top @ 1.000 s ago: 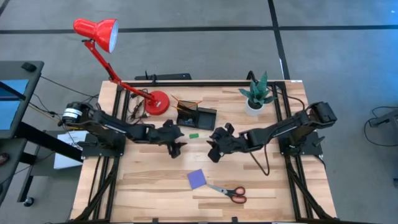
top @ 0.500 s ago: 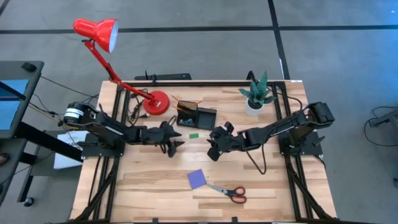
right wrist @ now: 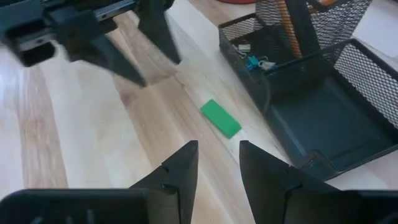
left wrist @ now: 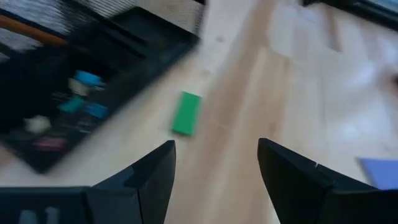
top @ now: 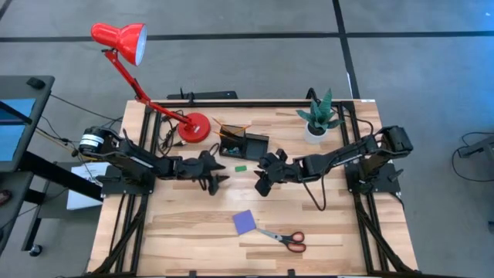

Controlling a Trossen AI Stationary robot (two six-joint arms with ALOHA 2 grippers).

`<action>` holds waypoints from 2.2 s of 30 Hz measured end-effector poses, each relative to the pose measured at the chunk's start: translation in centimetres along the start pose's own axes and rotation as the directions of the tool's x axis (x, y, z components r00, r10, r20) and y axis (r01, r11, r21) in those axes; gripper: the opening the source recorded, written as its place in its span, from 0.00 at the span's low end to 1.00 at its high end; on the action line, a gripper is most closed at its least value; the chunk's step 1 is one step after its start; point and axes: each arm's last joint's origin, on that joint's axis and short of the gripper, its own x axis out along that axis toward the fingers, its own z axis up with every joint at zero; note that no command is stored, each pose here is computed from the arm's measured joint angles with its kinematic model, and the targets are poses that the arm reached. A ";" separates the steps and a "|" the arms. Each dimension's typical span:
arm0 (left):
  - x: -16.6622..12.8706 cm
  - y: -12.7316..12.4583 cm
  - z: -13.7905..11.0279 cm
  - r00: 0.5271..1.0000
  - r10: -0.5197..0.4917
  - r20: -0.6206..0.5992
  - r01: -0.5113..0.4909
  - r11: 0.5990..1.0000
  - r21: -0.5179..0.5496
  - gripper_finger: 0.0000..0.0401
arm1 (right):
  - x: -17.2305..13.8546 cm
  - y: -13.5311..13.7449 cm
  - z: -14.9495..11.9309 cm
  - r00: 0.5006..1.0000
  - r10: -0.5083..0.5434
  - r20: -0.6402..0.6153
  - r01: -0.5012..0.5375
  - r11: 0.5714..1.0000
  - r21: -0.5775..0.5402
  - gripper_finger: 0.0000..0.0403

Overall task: Pick and place office supplies into organizer
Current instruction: Put the green eraser into the black desk organizer

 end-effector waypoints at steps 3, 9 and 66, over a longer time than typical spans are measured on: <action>0.0 0.1 0.0 0.999 0.031 0.011 -0.032 0.994 0.103 0.54 | 0.0 0.0 0.0 1.000 0.001 0.000 -0.001 1.000 -0.001 0.28; 1.5 -0.1 -0.7 1.000 -0.004 -0.025 0.010 0.960 0.280 0.54 | 0.0 0.0 0.0 1.000 0.002 0.001 -0.002 1.000 0.000 0.28; 5.2 0.4 -0.4 0.949 0.098 -0.299 -0.059 0.989 0.137 0.54 | -0.3 0.5 -0.6 0.999 0.017 -0.036 -0.018 1.000 -0.026 0.28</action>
